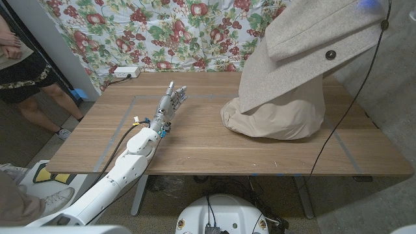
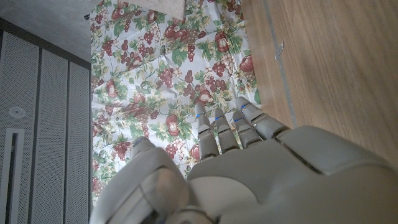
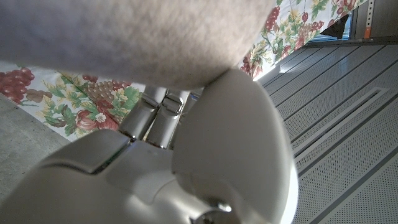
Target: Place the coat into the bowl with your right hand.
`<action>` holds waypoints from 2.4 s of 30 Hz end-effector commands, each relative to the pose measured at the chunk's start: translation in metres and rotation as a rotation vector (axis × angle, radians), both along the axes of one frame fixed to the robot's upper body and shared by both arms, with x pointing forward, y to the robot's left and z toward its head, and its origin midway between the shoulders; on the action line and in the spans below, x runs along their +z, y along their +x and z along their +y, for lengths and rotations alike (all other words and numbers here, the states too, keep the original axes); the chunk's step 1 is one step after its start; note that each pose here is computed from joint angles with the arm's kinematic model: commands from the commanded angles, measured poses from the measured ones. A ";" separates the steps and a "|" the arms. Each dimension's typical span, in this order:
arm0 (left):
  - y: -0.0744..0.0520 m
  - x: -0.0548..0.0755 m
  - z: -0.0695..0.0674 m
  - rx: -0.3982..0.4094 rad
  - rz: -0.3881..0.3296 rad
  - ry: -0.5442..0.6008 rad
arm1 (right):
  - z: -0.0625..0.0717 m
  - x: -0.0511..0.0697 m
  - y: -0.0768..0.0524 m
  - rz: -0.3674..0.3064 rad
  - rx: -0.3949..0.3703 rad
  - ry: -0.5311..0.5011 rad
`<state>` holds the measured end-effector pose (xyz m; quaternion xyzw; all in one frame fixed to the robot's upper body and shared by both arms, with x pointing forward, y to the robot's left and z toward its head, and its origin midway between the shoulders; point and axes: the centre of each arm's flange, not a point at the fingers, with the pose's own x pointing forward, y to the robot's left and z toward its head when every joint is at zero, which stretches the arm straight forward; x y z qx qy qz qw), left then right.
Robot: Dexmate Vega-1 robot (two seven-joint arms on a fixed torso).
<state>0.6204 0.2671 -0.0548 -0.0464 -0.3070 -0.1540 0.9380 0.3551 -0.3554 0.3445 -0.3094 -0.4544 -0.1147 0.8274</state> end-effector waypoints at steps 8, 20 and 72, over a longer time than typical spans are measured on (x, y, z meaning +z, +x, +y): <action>0.005 0.000 0.000 -0.008 0.011 0.004 | -0.019 0.035 -0.014 -0.050 -0.079 0.015; 0.004 -0.001 0.001 -0.012 0.025 0.015 | -0.032 0.045 -0.019 -0.070 -0.110 0.030; -0.004 -0.003 -0.007 -0.019 0.031 0.032 | -0.138 0.039 0.012 0.024 -0.236 0.212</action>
